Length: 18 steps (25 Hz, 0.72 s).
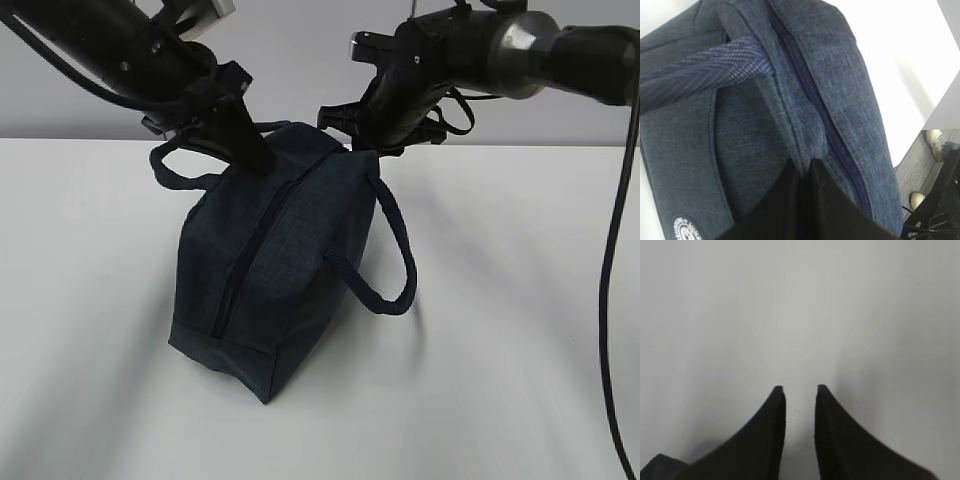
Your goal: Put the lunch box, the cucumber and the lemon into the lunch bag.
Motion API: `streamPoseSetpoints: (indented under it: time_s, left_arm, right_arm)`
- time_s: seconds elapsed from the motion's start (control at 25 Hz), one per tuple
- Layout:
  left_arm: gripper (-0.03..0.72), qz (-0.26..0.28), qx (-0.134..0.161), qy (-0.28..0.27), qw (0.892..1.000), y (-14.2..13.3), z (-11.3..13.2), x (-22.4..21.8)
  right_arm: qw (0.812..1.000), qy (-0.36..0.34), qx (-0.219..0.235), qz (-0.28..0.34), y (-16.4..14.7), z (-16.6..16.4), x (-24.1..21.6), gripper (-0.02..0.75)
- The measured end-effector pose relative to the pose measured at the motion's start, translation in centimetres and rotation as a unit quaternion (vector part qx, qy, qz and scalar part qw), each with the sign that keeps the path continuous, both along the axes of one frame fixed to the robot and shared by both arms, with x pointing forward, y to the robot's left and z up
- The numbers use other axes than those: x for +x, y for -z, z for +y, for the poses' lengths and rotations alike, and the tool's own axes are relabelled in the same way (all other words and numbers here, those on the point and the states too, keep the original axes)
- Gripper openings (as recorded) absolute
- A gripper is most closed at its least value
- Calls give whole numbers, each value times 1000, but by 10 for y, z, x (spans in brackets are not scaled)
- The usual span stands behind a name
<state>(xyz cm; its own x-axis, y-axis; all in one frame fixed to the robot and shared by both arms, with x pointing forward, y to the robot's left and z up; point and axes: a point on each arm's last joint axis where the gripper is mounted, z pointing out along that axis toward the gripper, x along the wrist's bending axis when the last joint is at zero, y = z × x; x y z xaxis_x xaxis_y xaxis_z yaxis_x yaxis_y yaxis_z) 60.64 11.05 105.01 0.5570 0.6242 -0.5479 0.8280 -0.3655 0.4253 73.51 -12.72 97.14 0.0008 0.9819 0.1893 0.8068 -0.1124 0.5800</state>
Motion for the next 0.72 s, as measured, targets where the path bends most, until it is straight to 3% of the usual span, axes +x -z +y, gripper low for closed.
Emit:
streamPoseSetpoints:
  time_s: [0.16,0.28,0.52,0.72]
  left_arm:
    - [-6,2,0,2,1000,0,0,-1]
    - [-6,1,0,2,1000,-1,0,-1]
    - [-6,1,4,4,1000,0,1,-1]
    - [-6,-1,25,-2,1000,2,4,0]
  right_arm:
    - [1000,1,-5,1,0,-2,1,275]
    - [1000,1,-8,8,1,-3,0,342]
    - [999,5,-34,23,-16,-7,-1,362]
    - [999,3,-44,21,-41,-8,0,363]
